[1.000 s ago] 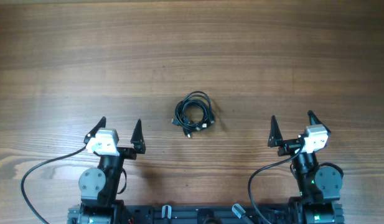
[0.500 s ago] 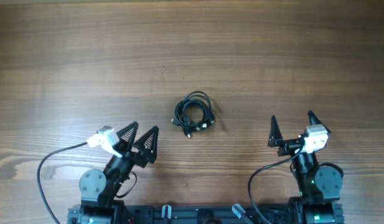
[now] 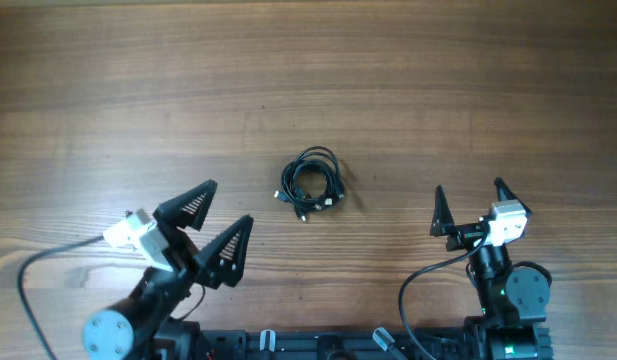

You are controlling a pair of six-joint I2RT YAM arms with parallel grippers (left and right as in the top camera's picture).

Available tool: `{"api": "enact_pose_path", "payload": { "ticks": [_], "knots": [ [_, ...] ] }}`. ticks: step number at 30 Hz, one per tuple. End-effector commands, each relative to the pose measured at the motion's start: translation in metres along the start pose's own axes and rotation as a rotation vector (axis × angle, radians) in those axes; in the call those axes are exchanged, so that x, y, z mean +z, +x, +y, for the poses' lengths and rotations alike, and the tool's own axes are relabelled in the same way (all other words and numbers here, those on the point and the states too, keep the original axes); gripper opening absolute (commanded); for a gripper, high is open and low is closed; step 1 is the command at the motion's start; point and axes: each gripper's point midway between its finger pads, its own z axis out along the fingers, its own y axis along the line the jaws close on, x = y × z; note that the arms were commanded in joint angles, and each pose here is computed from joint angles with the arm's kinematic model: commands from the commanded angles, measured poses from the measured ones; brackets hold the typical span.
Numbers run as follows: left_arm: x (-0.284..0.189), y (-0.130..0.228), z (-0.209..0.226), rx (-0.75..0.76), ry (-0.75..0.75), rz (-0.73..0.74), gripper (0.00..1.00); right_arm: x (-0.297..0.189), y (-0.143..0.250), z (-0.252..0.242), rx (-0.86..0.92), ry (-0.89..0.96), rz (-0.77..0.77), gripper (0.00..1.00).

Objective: Untangle cables
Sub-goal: 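Move the left gripper over the black cable bundle and lower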

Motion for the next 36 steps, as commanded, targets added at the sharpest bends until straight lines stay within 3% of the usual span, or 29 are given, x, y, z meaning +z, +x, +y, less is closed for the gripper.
{"api": "enact_pose_path", "payload": {
  "ticks": [1, 4, 11, 14, 17, 21, 31, 34, 36],
  "knots": [
    [0.014, -0.027, -0.014, 0.102, -0.037, 0.055, 1.00, 0.000, -0.001, -0.004, -0.012, 0.021, -0.007, 1.00],
    [0.030, -0.029, -0.012, 0.105, -0.102, 0.234, 1.00, 0.000, -0.001, -0.004, -0.012, 0.021, -0.007, 1.00],
    [0.053, -0.024, 0.022, -0.166, -0.410, 0.642, 0.99, 0.000, -0.001, -0.004, -0.012, 0.021, -0.007, 1.00],
    [0.055, 0.010, 0.040, -0.228, -0.522, 0.828, 1.00, 0.000, -0.001, -0.004, -0.012, 0.021, -0.007, 1.00],
    [0.059, 0.054, 0.052, -0.157, -0.607, 0.995, 1.00, 0.000, -0.001, -0.004, -0.012, 0.021, -0.007, 1.00],
    [0.076, 0.078, 0.056, -0.104, -0.625, 1.085, 1.00, 0.000, -0.001, -0.004, -0.012, 0.021, -0.007, 1.00],
    [0.111, 0.067, 0.058, -0.094, -0.582, 0.982, 1.00, 0.000, -0.001, -0.004, -0.012, 0.021, -0.007, 1.00],
    [0.094, 0.083, 0.096, -0.113, -0.818, 1.022, 1.00, 0.000, -0.001, -0.004, -0.012, 0.021, -0.007, 1.00],
    [0.089, 0.108, 0.111, -0.139, -0.868, 1.116, 1.00, 0.000, -0.001, -0.004, -0.012, 0.021, -0.007, 1.00]
  ]
}}
